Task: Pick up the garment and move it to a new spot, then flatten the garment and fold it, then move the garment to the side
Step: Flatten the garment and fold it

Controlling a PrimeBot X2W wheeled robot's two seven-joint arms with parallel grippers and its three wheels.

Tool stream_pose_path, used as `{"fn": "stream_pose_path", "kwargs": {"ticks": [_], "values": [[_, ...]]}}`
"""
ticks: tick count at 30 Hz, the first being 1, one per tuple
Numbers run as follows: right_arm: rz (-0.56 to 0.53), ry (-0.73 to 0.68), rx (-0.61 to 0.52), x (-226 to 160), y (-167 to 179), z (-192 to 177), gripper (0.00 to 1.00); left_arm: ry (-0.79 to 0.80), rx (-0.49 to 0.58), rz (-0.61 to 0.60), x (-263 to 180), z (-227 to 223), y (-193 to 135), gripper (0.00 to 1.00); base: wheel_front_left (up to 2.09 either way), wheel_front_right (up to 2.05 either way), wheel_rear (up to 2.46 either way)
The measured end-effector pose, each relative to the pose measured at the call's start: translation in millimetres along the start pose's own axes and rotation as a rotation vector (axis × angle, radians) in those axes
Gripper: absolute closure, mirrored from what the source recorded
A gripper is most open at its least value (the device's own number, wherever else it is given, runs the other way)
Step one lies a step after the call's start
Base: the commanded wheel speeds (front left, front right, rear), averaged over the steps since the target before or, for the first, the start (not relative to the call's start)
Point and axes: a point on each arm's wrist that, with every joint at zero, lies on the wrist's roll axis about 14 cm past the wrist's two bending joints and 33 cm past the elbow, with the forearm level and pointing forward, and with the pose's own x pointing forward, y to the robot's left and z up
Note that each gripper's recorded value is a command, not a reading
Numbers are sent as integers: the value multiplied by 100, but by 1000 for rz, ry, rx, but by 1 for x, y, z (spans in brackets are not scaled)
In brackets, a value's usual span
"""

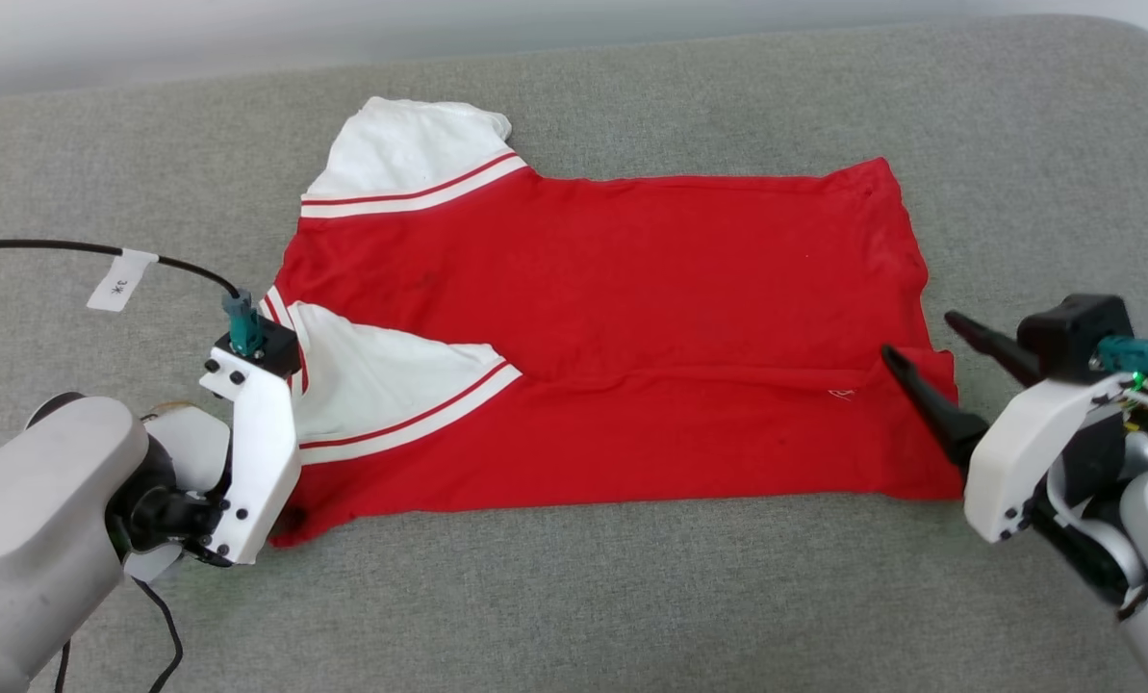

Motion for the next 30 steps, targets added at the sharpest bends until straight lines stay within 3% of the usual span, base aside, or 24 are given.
{"fn": "stream_pose_path", "kwargs": {"ticks": [9, 16, 20, 30], "values": [[-10, 9, -179, -12, -23, 43, 0, -78, 73, 0, -15, 2, -9, 100, 0, 0, 0], [34, 324, -243, -32, -29, 31, 0, -161, 119, 0, -38, 4, -16, 100, 0, 0, 0], [70, 545, -162, -42, -30, 2, 0, -181, 128, -9, -41, 4, -19, 100, 0, 0, 0], [166, 730, 52, -18, 2, -56, 0, -177, 118, -20, -30, 1, -15, 100, 0, 0, 0]]}}
